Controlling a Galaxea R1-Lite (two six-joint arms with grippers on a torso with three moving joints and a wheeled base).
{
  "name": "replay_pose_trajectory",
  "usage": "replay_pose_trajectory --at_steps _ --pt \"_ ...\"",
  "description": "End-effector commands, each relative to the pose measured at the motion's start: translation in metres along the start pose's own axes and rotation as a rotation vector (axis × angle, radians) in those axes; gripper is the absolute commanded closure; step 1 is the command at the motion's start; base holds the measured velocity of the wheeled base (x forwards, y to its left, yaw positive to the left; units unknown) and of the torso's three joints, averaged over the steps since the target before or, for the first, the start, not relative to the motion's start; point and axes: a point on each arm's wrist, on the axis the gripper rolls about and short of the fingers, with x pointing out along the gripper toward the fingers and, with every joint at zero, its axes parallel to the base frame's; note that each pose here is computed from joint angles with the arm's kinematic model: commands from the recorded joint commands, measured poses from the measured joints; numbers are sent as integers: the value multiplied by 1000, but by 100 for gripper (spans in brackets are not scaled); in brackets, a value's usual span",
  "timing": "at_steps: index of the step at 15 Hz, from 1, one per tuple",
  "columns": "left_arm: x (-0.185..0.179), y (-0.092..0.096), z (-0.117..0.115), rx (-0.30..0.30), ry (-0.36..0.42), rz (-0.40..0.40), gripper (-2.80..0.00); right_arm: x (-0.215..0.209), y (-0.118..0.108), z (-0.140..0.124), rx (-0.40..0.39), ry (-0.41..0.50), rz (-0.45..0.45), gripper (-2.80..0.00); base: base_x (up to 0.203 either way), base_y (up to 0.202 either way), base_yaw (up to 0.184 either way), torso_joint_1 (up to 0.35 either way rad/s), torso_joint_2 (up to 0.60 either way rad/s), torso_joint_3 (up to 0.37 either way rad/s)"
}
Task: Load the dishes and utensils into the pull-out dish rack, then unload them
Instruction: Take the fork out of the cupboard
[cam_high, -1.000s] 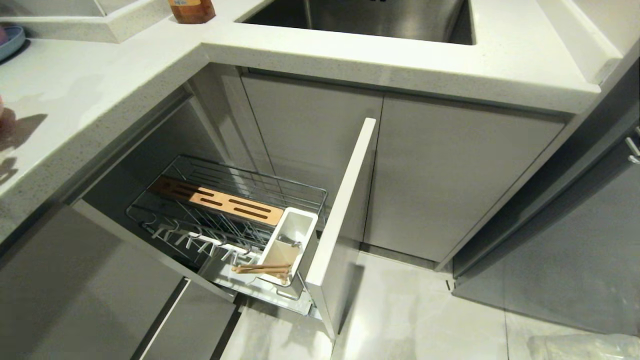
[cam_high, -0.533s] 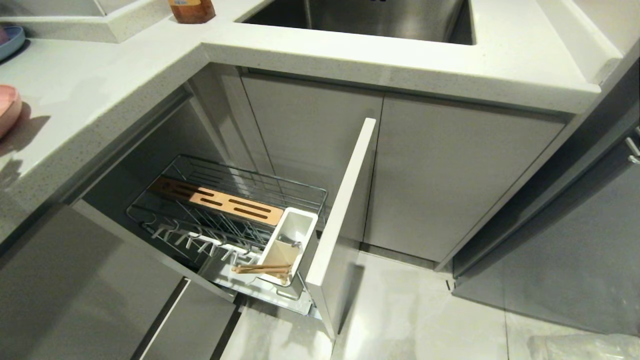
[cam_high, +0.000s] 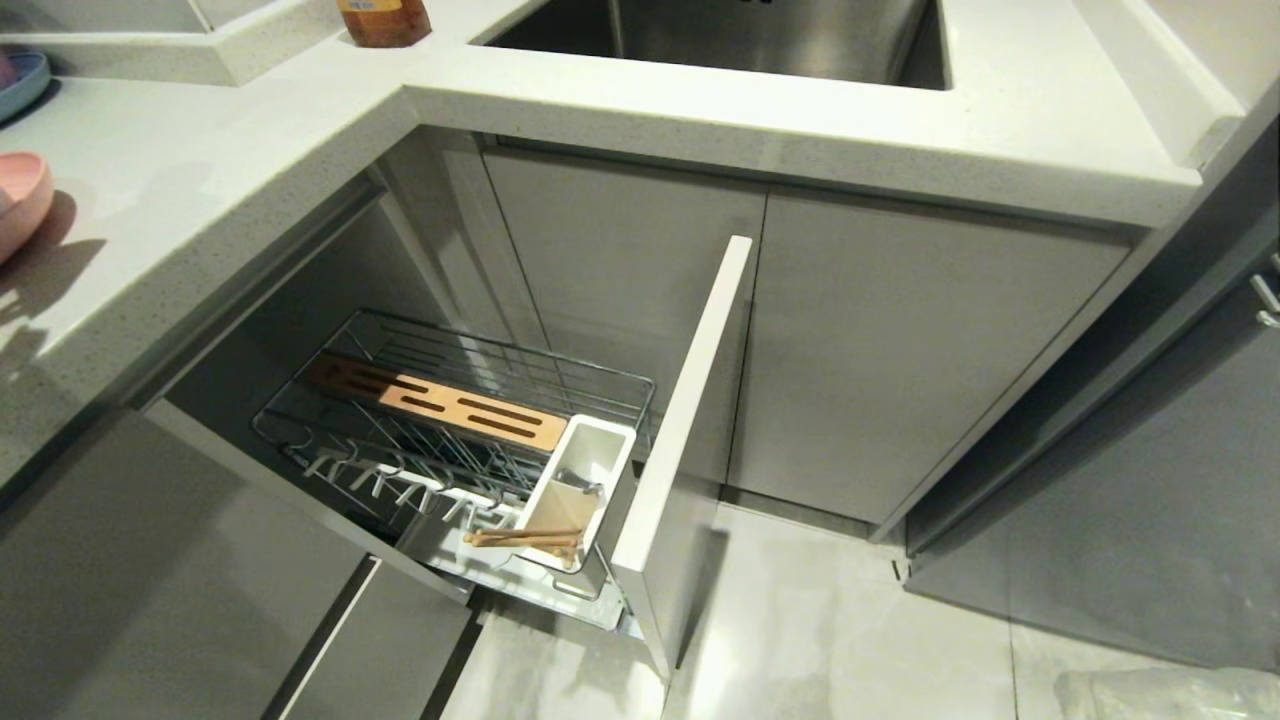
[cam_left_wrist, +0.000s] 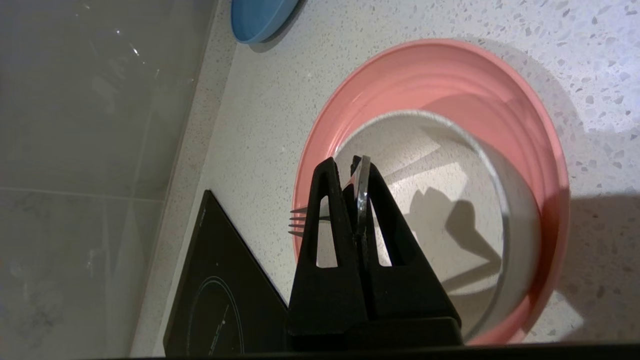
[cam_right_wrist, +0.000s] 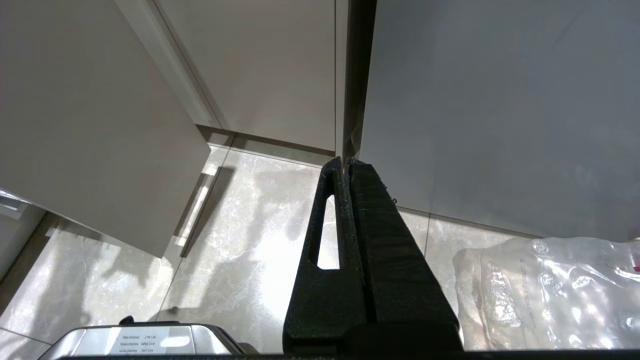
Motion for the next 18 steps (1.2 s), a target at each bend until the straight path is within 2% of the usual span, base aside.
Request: replay_pose_trajectory --at_steps 1,5,13,16,18 --pt "2 0 2 1 0 4 0 0 0 0 0 1 1 0 0 0 0 0 0 0" --pt "1 6 8 -22 -24 25 0 0 0 -1 0 3 1 0 0 0 0 0 0 0" --pt "26 -4 17 -11 13 53 0 0 0 -1 0 3 0 0 0 0 0 0 0 0" --pt "16 11 26 -44 -27 112 0 0 0 -1 0 2 0 0 0 0 0 0 0 0" --pt "11 14 27 -46 -37 120 0 0 0 -1 0 1 1 0 0 0 0 0 0 0"
